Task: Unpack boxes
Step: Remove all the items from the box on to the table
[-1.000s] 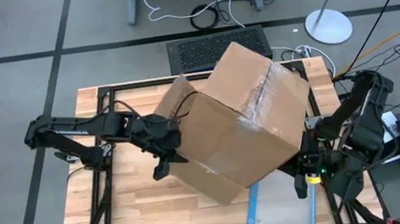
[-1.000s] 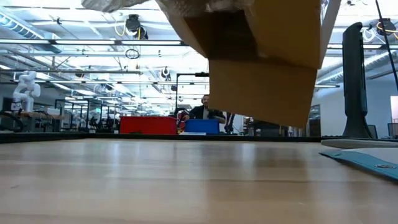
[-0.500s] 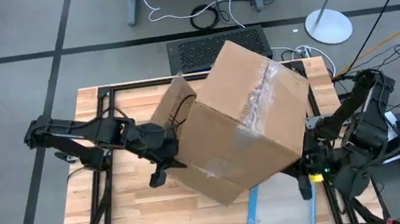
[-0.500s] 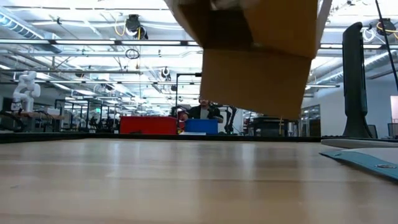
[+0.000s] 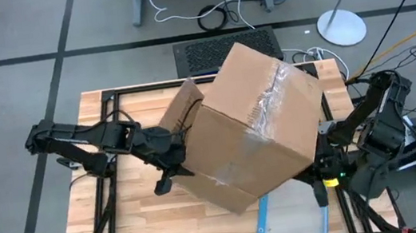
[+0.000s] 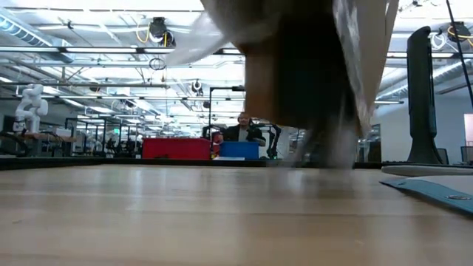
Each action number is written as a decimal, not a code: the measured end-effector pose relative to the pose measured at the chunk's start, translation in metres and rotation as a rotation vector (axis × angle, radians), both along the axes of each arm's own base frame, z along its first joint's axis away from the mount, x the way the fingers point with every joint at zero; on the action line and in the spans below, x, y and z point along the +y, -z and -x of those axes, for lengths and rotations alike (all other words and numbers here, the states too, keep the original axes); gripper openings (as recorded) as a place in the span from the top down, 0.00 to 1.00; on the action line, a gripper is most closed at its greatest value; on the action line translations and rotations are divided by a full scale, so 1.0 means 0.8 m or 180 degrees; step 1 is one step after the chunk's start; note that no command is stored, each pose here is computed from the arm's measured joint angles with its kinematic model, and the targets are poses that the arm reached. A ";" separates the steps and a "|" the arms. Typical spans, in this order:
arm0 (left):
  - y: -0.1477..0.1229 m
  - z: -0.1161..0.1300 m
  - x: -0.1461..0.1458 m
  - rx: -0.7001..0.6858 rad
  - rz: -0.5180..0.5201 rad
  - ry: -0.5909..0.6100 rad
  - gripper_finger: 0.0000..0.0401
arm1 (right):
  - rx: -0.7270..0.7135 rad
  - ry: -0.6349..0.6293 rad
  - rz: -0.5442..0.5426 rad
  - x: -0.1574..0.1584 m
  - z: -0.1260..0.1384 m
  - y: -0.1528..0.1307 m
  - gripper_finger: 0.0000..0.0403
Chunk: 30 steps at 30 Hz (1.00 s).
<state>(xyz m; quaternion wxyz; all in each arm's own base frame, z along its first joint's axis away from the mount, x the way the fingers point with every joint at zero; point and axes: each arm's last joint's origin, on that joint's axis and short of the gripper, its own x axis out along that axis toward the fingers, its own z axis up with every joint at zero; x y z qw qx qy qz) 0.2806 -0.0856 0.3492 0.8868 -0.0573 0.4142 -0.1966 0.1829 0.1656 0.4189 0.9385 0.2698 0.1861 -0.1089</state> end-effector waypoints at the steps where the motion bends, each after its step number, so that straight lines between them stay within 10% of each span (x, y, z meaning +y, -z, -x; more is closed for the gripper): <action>1: 0.000 0.000 0.000 0.0009 -0.0003 0.0006 1.00 | -0.0008 -0.0020 0.0038 0.002 -0.002 0.000 0.96; 30: 0.000 0.000 0.005 0.0001 -0.0023 -0.0059 1.00 | 0.0080 0.0067 -0.0002 0.000 0.003 0.005 0.96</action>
